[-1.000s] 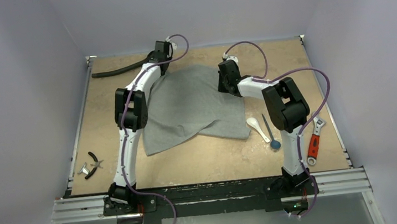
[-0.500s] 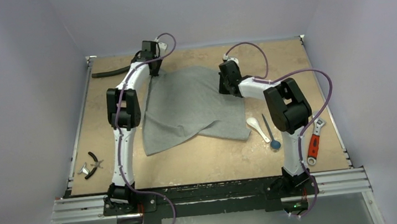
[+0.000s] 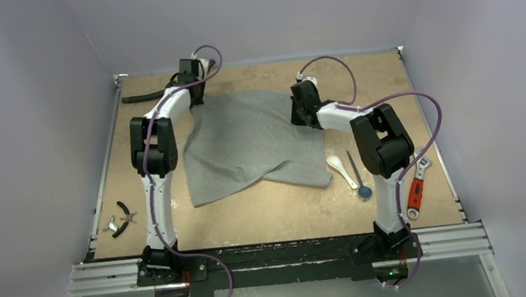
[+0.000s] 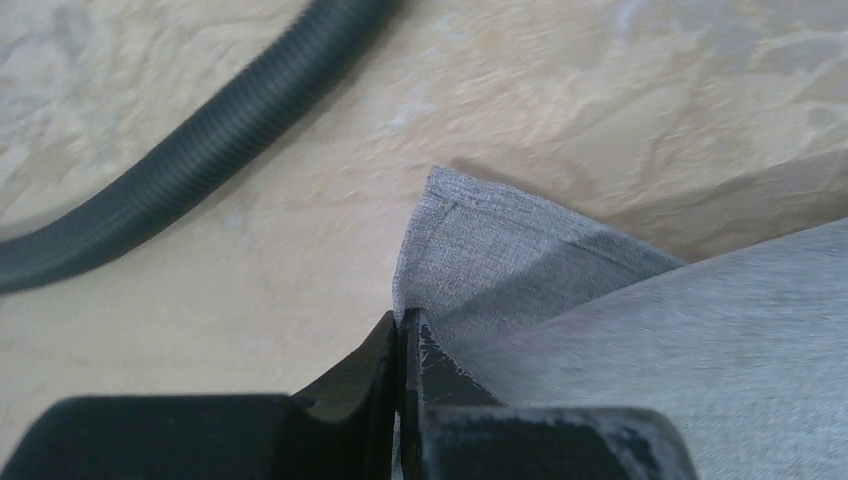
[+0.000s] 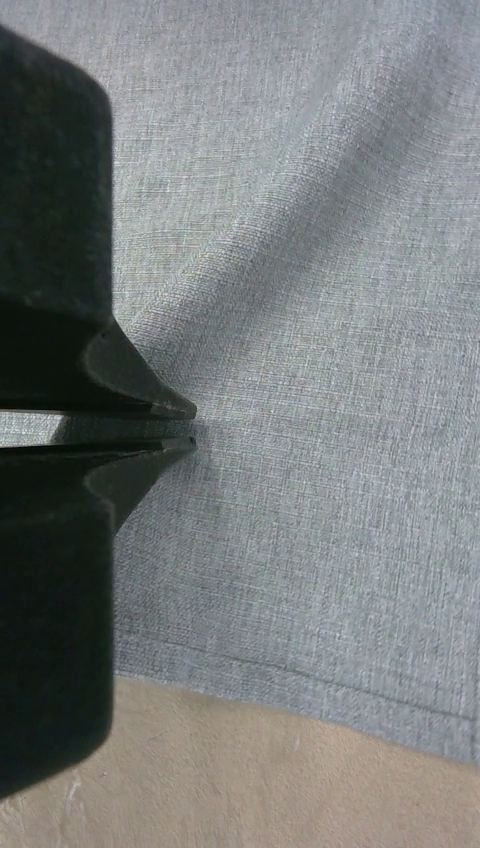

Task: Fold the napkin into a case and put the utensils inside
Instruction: Smooth out the napkin at the center of the board.

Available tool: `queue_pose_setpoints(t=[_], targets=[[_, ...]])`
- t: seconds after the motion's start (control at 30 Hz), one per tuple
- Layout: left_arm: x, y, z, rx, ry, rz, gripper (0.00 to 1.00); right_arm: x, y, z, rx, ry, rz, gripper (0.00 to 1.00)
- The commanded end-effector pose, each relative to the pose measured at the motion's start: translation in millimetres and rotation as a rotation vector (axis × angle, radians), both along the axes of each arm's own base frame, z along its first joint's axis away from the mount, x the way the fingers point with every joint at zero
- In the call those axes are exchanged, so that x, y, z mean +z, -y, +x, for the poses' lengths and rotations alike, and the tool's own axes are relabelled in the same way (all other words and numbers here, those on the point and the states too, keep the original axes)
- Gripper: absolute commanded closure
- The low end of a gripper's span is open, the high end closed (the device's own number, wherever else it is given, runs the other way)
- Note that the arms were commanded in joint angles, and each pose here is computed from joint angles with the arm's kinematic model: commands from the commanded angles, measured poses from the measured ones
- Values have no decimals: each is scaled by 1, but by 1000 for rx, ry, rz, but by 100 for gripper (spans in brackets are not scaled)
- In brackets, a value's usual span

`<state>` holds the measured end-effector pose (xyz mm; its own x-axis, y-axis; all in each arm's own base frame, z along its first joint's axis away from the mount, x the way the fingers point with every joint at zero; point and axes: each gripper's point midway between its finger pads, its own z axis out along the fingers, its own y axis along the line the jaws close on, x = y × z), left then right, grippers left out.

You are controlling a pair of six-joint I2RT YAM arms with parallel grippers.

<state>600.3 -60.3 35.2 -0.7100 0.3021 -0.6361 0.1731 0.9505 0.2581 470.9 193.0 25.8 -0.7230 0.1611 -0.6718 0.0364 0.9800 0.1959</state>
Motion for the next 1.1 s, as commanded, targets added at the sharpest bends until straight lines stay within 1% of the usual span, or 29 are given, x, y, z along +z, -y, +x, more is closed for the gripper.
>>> queue_pose_setpoints(t=[0.0, 0.1, 0.23, 0.27, 0.3, 0.37, 0.4, 0.5, 0.57, 0.63, 0.67, 0.73, 0.8, 0.83, 0.9, 0.97, 1.03, 1.07], targets=[[81, -37, 13, 159, 243, -52, 100, 13, 6, 14, -16, 33, -21, 85], [79, -40, 10, 183, 249, -63, 100, 13, 4, 18, -11, 33, -22, 85], [89, -42, 11, 203, 316, -81, 100, 15, 4, 20, -6, 40, -31, 84], [89, -40, 13, 195, 321, -90, 98, 16, 4, 21, -2, 41, -33, 83], [90, -36, 16, 182, 326, -104, 89, 16, 4, 22, 0, 43, -34, 81], [89, -27, 22, 144, 326, -133, 61, 18, 2, 24, 8, 47, -35, 76], [89, -23, 24, 126, 318, -138, 44, 20, 2, 25, 10, 48, -34, 72], [99, -27, 26, 123, 307, -99, 22, 35, 1, 28, 15, 77, -28, 53], [114, -37, 24, 120, 322, -69, 11, 50, 4, 28, -1, 100, -32, 39], [129, -38, 15, 76, 292, -78, 8, 69, 11, 24, -21, 131, -48, 28], [135, -34, 6, 27, 255, -88, 7, 78, 13, 18, -25, 137, -40, 24], [136, -14, -25, -139, 142, -108, 7, 86, 16, -1, -24, 124, -21, 18], [128, 4, -75, -340, 15, -122, 7, 90, 20, -27, -26, 93, -13, 14], [105, 16, -149, -570, -146, -107, 8, 76, 31, -58, -36, 30, -26, 10], [83, 20, -215, -753, -277, -70, 9, 68, 40, -87, -51, -17, -15, 6], [61, 17, -267, -873, -395, -32, 12, 64, 46, -113, -49, -57, 4, 5], [50, 18, -321, -1038, -541, -53, 15, 58, 47, -133, -35, -95, 26, 4], [46, 19, -342, -1092, -608, -61, 15, 55, 48, -141, -29, -115, 34, 4]])
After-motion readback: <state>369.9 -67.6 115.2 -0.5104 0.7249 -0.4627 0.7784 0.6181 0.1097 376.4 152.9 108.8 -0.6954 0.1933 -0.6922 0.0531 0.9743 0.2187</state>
